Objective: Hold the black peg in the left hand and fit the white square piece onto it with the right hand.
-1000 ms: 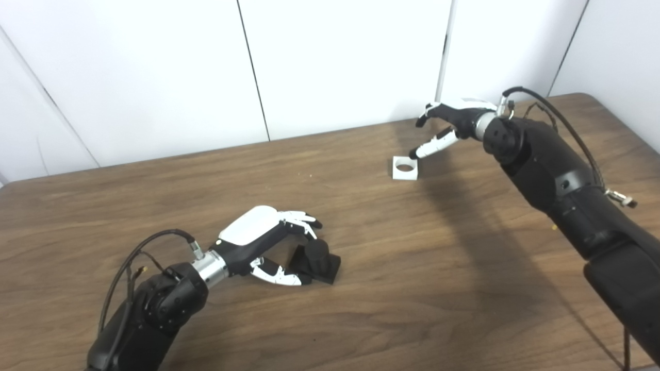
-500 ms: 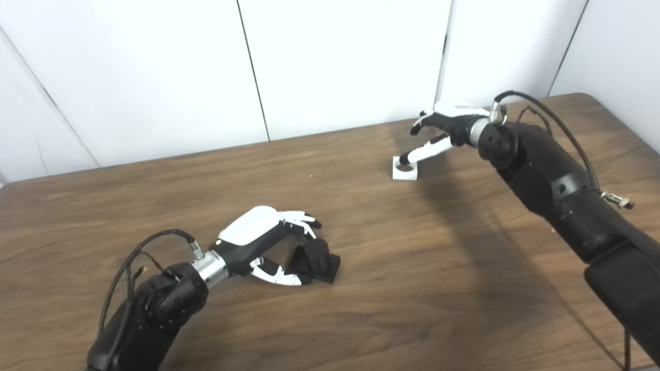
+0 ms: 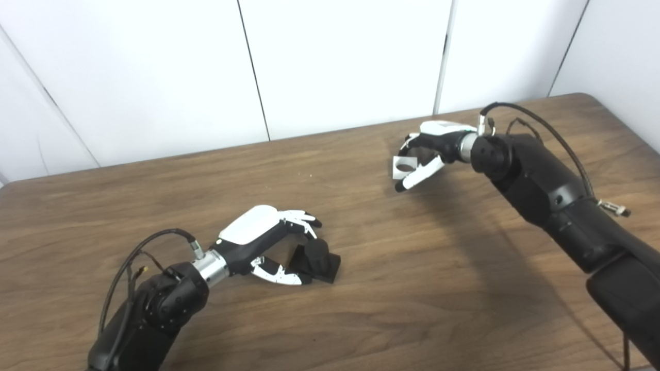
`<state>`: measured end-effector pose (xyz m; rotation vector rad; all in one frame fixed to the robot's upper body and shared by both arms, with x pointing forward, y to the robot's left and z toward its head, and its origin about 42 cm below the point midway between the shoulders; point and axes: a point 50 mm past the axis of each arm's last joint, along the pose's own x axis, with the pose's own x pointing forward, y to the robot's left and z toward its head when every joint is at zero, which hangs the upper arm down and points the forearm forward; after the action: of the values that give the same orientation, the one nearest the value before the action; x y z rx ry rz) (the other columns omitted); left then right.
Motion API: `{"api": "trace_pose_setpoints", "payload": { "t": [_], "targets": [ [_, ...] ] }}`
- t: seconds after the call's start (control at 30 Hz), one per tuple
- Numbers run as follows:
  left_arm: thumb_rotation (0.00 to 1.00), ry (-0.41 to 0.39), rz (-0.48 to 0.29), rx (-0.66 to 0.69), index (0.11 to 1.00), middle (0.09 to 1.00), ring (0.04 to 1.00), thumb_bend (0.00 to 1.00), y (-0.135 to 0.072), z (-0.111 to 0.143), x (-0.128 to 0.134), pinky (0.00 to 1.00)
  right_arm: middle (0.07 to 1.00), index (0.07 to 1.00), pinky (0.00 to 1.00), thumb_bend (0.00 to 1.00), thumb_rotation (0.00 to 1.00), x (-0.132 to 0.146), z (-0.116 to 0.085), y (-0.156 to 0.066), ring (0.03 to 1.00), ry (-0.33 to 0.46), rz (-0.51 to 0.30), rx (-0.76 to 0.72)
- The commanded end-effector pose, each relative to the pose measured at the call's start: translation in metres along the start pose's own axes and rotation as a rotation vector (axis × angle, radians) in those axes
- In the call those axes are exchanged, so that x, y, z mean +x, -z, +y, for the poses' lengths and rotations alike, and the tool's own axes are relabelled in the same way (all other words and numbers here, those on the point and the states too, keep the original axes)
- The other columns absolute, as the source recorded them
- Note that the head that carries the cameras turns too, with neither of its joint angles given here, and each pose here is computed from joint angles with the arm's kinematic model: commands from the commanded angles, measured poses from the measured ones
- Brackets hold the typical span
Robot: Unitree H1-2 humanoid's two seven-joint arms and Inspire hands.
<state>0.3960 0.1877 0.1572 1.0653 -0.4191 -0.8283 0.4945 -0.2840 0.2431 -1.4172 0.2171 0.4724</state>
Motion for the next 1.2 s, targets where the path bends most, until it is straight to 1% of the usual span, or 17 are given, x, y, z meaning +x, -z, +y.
{"api": "trace_pose_setpoints", "payload": {
  "t": [0.0, 0.1, 0.2, 0.3, 0.4, 0.57, 0.7, 0.77, 0.97, 1.17],
  "targets": [
    [0.19, 0.079, 0.078, 0.020, 0.568, 0.848, 0.893, 0.75, 0.013, -0.010, -0.011, 0.84, 0.979, 0.819, 0.99, 0.87, 0.57, -0.004, -0.021, -0.008, 0.994, 0.044, -0.041, -0.025],
    [0.20, 0.082, 0.083, 0.020, 0.569, 0.850, 0.896, 0.75, 0.013, -0.010, -0.012, 0.86, 0.972, 0.819, 0.98, 0.86, 0.51, -0.003, -0.016, -0.006, 0.981, 0.037, -0.041, -0.027],
    [0.21, 0.082, 0.081, 0.021, 0.568, 0.849, 0.894, 0.75, 0.013, -0.011, -0.013, 0.86, 0.967, 0.814, 0.95, 0.82, 0.42, 0.000, -0.009, -0.003, 0.975, 0.034, -0.034, -0.026],
    [0.22, 0.092, 0.088, 0.017, 0.572, 0.853, 0.901, 0.75, 0.013, -0.011, -0.013, 0.87, 0.958, 0.803, 0.94, 0.80, 0.37, 0.003, -0.003, 0.000, 0.967, 0.042, -0.026, -0.021],
    [0.21, 0.091, 0.089, 0.015, 0.573, 0.851, 0.900, 0.75, 0.014, -0.012, -0.014, 0.86, 0.951, 0.797, 0.93, 0.77, 0.36, 0.006, 0.003, 0.003, 0.961, 0.051, -0.017, -0.014],
    [0.22, 0.088, 0.086, 0.019, 0.568, 0.851, 0.899, 0.74, 0.015, -0.013, -0.016, 0.86, 0.943, 0.790, 0.92, 0.76, 0.35, 0.013, 0.009, 0.007, 0.955, 0.065, 0.002, -0.001],
    [0.22, 0.086, 0.088, 0.019, 0.569, 0.850, 0.900, 0.74, 0.015, -0.014, -0.017, 0.86, 0.912, 0.760, 0.88, 0.72, 0.32, 0.020, 0.014, 0.011, 0.926, 0.102, 0.013, 0.005],
    [0.23, 0.087, 0.089, 0.019, 0.570, 0.852, 0.902, 0.74, 0.015, -0.014, -0.018, 0.87, 0.900, 0.747, 0.86, 0.70, 0.32, 0.023, 0.015, 0.011, 0.915, 0.117, 0.016, 0.008],
    [0.23, 0.085, 0.088, 0.016, 0.568, 0.851, 0.901, 0.74, 0.013, -0.015, -0.018, 0.86, 0.883, 0.723, 0.84, 0.69, 0.33, 0.028, 0.016, 0.012, 0.905, 0.143, 0.023, 0.026],
    [0.24, 0.086, 0.087, 0.013, 0.567, 0.851, 0.900, 0.74, 0.012, -0.015, -0.017, 0.85, 0.861, 0.676, 0.83, 0.67, 0.31, 0.032, 0.020, 0.009, 0.888, 0.153, 0.032, 0.034]
  ]
}}
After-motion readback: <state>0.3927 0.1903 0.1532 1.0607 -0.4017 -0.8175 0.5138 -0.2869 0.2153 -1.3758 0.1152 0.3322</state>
